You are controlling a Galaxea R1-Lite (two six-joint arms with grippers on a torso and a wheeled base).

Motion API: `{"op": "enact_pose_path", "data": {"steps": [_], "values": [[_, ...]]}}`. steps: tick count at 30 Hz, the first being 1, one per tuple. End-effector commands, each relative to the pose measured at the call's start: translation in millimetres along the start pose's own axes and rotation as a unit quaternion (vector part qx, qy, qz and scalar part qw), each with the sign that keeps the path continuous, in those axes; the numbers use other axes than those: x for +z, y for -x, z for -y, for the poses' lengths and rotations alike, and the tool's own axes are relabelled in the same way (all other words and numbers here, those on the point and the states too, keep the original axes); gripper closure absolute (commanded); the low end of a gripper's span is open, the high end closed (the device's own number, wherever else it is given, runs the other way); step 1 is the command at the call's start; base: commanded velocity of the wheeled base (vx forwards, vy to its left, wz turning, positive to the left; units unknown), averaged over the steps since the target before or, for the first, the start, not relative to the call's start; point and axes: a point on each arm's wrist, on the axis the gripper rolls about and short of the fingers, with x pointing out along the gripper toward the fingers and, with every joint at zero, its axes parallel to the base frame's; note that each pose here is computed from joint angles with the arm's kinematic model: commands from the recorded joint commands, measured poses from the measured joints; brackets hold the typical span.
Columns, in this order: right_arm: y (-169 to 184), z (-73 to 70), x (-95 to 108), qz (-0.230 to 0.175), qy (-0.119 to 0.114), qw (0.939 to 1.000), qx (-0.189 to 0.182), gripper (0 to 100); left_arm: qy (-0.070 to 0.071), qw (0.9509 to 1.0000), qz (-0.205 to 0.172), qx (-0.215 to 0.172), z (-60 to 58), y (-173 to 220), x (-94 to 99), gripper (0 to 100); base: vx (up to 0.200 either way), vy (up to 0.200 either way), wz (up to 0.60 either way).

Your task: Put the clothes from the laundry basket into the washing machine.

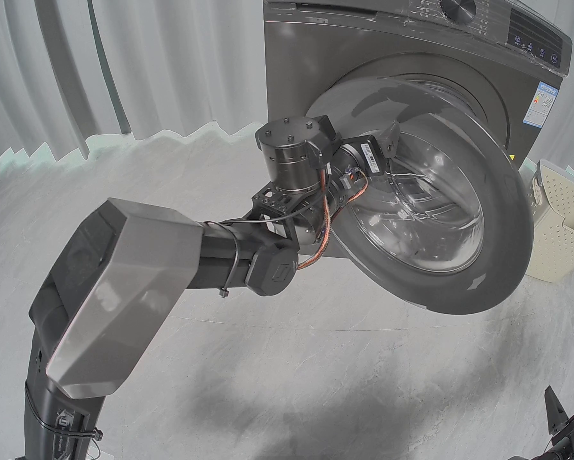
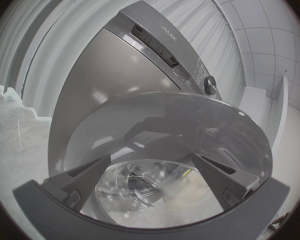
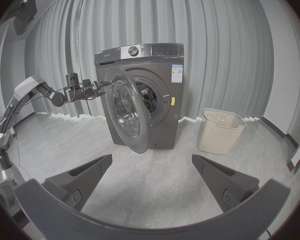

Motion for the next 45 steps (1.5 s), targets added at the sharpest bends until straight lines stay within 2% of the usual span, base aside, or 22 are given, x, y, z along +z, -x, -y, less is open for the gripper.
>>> {"op": "enact_pose_path", "data": {"steps": [1,5,8,9,10,11,13,15,17,18,19,21,22,23,28,31,34,36,38,40,44,45], "values": [[0.7,0.0,-2.3,0.005,0.000,1.0000,0.000,0,0.007,0.9976,-0.059,0.034,-8.8,22.1,-12.3,0,0.000,0.000,0.00],[0.7,0.0,-2.5,0.004,0.000,1.0000,0.001,0,-0.002,0.9943,-0.099,0.040,-4.5,75.7,11.6,0,0.000,0.000,0.00],[0.7,0.1,-2.5,0.004,-0.001,1.0000,0.000,0,-0.018,0.9896,-0.137,0.042,0.2,156.2,38.3,0,0.000,0.000,0.00],[0.7,0.0,-2.5,0.004,0.000,1.0000,-0.001,0,-0.025,0.9889,-0.140,0.042,0.0,169.9,43.9,0,0.000,0.000,0.00],[0.7,0.0,-2.5,0.004,0.000,1.0000,-0.001,0,-0.047,0.9870,-0.148,0.042,-1.0,200.3,55.1,0,0.000,0.000,0.00],[0.7,0.0,-2.5,0.004,0.000,1.0000,-0.001,0,-0.054,0.9866,-0.148,0.041,-1.6,210.3,59.7,0,0.000,0.000,0.00],[0.7,0.0,-2.5,0.004,0.000,1.0000,-0.001,0,-0.105,0.9831,-0.145,0.039,-6.0,261.6,79.9,0,0.000,0.000,0.00],[0.7,0.0,-2.5,0.004,0.000,1.0000,-0.001,0,-0.139,0.9808,-0.129,0.047,-12.4,299.2,95.0,0,0.000,0.000,0.00],[0.7,0.1,-2.5,0.004,0.000,1.0000,0.000,0,-0.163,0.9776,-0.119,0.062,-19.2,330.8,103.1,0,0.000,0.000,0.00],[0.7,0.0,-2.5,0.004,0.000,1.0000,-0.001,0,-0.168,0.9766,-0.117,0.066,-20.9,338.3,104.6,0,0.000,0.000,0.00],[0.6,0.1,-2.7,0.004,0.000,1.0000,0.000,0,-0.185,0.9732,-0.111,0.081,-25.9,363.5,108.9,0,0.000,0.000,0.00],[0.6,0.0,-2.6,0.005,-0.001,1.0000,0.001,0,-0.205,0.9662,-0.107,0.114,-32.1,397.9,111.5,0,0.000,0.000,0.00],[0.6,0.0,-2.6,0.005,-0.001,1.0000,0.001,0,-0.208,0.9640,-0.107,0.126,-34.0,406.5,111.3,0,0.000,0.000,0.00],[0.7,0.1,-2.3,0.005,0.000,1.0000,0.000,0,-0.215,0.9588,-0.107,0.152,-37.2,423.5,111.2,0,0.000,0.000,0.00],[0.6,0.0,-2.4,0.003,0.001,1.0000,-0.001,0,-0.223,0.9414,-0.106,0.230,-39.1,471.1,103.0,0,0.000,0.000,0.00],[0.6,0.0,-2.4,0.003,0.001,1.0000,-0.001,0,-0.229,0.9349,-0.099,0.253,-41.8,491.0,86.8,0,0.000,0.000,0.00],[0.6,0.0,-2.4,0.003,0.001,1.0000,-0.001,0,-0.236,0.9313,-0.106,0.257,-45.9,501.1,71.5,0,0.000,0.000,0.00],[0.6,0.0,-2.4,0.003,0.001,1.0000,-0.001,0,-0.227,0.9329,-0.110,0.257,-45.3,510.6,64.3,0,0.000,0.000,0.00],[0.6,0.0,-2.4,0.003,0.001,1.0000,-0.001,0,-0.227,0.9287,-0.113,0.271,-45.0,516.4,59.2,0,0.000,0.000,0.00],[0.6,0.0,-2.4,0.003,0.001,1.0000,-0.001,0,-0.230,0.9218,-0.117,0.289,-43.8,524.2,50.8,0,0.000,0.000,0.00],[0.6,0.0,-2.3,0.004,0.001,1.0000,-0.001,0,-0.203,0.9218,-0.131,0.303,-44.6,528.3,43.8,0,0.000,0.000,0.00],[0.6,0.0,-2.3,0.004,0.000,1.0000,-0.001,0,-0.202,0.9213,-0.129,0.306,-44.6,528.4,43.8,0,0.000,0.000,0.00]]}}
